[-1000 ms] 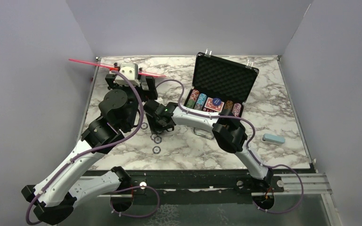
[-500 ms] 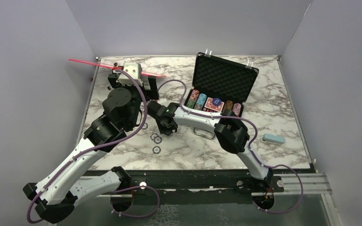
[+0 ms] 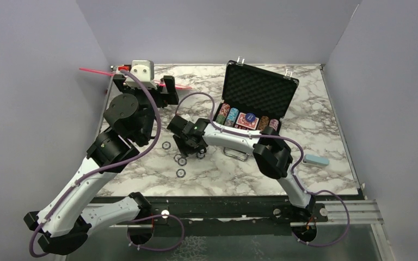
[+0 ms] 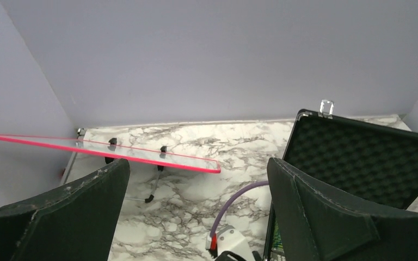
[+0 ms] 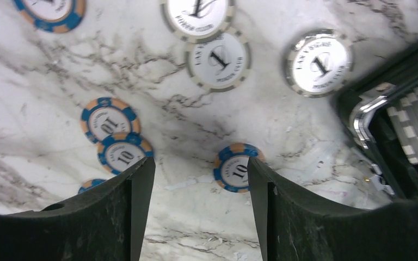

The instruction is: Pack up texas hold em set

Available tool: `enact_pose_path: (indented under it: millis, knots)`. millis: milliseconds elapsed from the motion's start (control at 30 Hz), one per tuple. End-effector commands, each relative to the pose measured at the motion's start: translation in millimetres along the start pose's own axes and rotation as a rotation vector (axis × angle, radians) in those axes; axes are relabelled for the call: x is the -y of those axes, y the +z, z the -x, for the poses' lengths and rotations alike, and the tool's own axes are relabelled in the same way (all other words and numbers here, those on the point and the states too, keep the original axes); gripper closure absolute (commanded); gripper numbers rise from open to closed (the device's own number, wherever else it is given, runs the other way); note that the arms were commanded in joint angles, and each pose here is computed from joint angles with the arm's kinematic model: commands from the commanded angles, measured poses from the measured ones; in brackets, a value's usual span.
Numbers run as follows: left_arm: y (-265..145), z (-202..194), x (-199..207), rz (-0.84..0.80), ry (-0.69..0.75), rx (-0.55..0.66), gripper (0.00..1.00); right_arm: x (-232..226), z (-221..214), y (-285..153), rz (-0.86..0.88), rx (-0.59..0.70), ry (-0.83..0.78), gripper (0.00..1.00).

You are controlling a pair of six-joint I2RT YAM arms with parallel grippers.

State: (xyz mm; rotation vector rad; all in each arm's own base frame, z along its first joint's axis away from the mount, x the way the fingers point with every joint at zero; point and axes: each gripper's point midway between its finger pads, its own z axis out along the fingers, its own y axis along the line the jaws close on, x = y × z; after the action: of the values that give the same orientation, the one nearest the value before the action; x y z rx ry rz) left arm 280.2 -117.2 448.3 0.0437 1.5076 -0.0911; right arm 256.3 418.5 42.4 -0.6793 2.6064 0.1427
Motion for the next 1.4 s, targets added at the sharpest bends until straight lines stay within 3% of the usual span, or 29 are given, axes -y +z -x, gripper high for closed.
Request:
enact_pose_path:
  millis: [0, 400, 667, 767, 967, 1367]
  knots:
    - [-4.7, 19.8, -9.9, 0.027, 0.006, 0.025, 0.01, -37.2, 9.0, -23.2, 0.134, 0.045, -0.06, 0.33]
    - [-4.9, 18.5, -9.1, 0.022, 0.002, 0.023, 0.01, -67.2, -10.7, -3.0, 0.19, -0.011, -0.129, 0.34]
    - [-5.5, 14.3, -8.9, 0.019, 0.006, 0.016, 0.01, -63.3, -17.2, 15.8, 0.118, -0.034, -0.144, 0.38]
    - [-5.8, 14.2, -8.9, 0.018, 0.009, 0.016, 0.01, -58.4, -17.0, 19.6, 0.081, -0.025, -0.125, 0.42]
    - [-5.8, 13.1, -8.0, 0.011, 0.014, 0.015, 0.01, -57.2, -13.4, 16.5, 0.069, -0.009, -0.072, 0.6]
    - [-6.2, 15.3, -5.5, -0.011, 0.038, 0.016, 0.01, -69.6, 30.0, -15.3, 0.117, 0.123, -0.04, 0.59]
